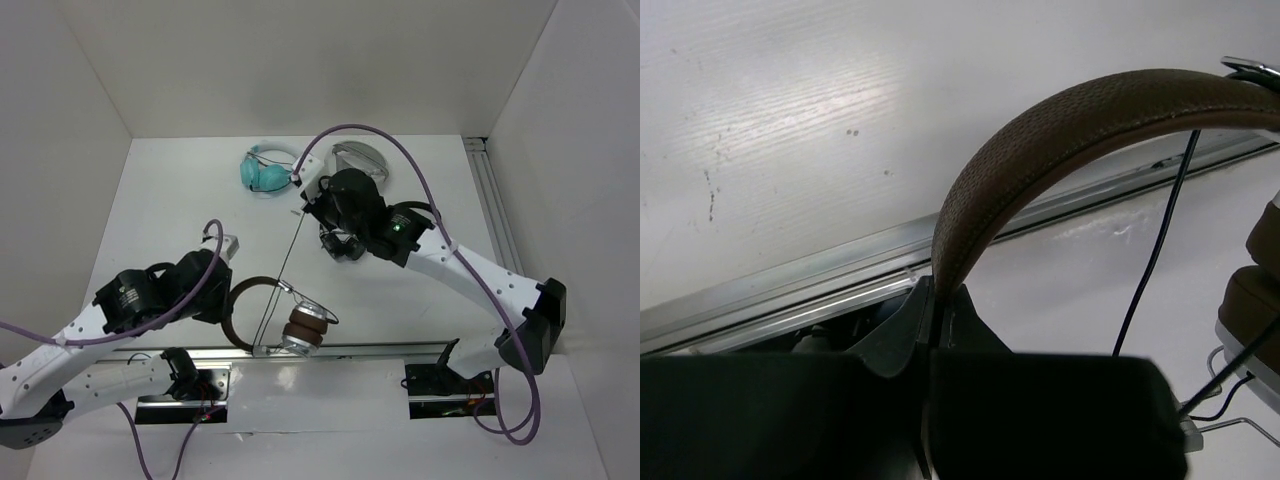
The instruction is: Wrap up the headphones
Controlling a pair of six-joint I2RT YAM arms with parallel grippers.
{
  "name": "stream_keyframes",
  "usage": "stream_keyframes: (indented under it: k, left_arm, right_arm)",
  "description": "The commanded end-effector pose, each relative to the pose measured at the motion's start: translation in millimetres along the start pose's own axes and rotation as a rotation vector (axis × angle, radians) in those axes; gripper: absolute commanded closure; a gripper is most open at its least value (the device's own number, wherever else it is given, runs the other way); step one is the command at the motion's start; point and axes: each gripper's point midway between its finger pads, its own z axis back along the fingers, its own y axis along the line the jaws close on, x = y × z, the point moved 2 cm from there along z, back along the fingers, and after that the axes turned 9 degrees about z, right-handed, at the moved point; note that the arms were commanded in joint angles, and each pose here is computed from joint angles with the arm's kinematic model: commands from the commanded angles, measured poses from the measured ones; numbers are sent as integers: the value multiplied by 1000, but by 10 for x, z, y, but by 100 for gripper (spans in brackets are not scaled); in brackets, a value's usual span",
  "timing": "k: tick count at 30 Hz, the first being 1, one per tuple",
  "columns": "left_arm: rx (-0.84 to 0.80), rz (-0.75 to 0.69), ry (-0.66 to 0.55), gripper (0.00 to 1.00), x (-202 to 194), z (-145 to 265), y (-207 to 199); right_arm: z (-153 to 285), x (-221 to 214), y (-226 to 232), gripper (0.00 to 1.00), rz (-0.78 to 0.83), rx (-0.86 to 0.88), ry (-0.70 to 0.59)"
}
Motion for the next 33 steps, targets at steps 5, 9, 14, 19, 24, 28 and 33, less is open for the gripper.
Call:
stream_keyframes:
  k: [5, 9, 14, 19, 24, 28, 33]
  left_arm:
    - [-244, 12, -99, 100, 232, 445, -314]
    - [-362, -42, -103, 100, 274, 586, -490]
    - [-361, -19, -146, 100, 385, 641, -518]
    - [-321, 108, -278, 100, 642, 885, -411]
    - [-265, 228, -328, 100, 754, 937, -328]
    - [-275, 320, -394, 100, 859, 1029, -289]
    - [-249, 447, -493, 100, 1009, 1115, -174]
  right_arm:
    - [-352, -99, 205, 100, -145, 170, -126]
    - [-449, -115, 401, 100, -164, 252, -160]
    - [-311, -83, 617, 100, -222, 357, -255]
    - [-128, -179, 959, 100, -315, 493, -383]
    - [-13, -234, 1138, 98, -477, 480, -587]
    - [-203, -388, 1338, 98, -561, 534, -567]
    - [-309, -412, 1665, 97, -663, 665, -611]
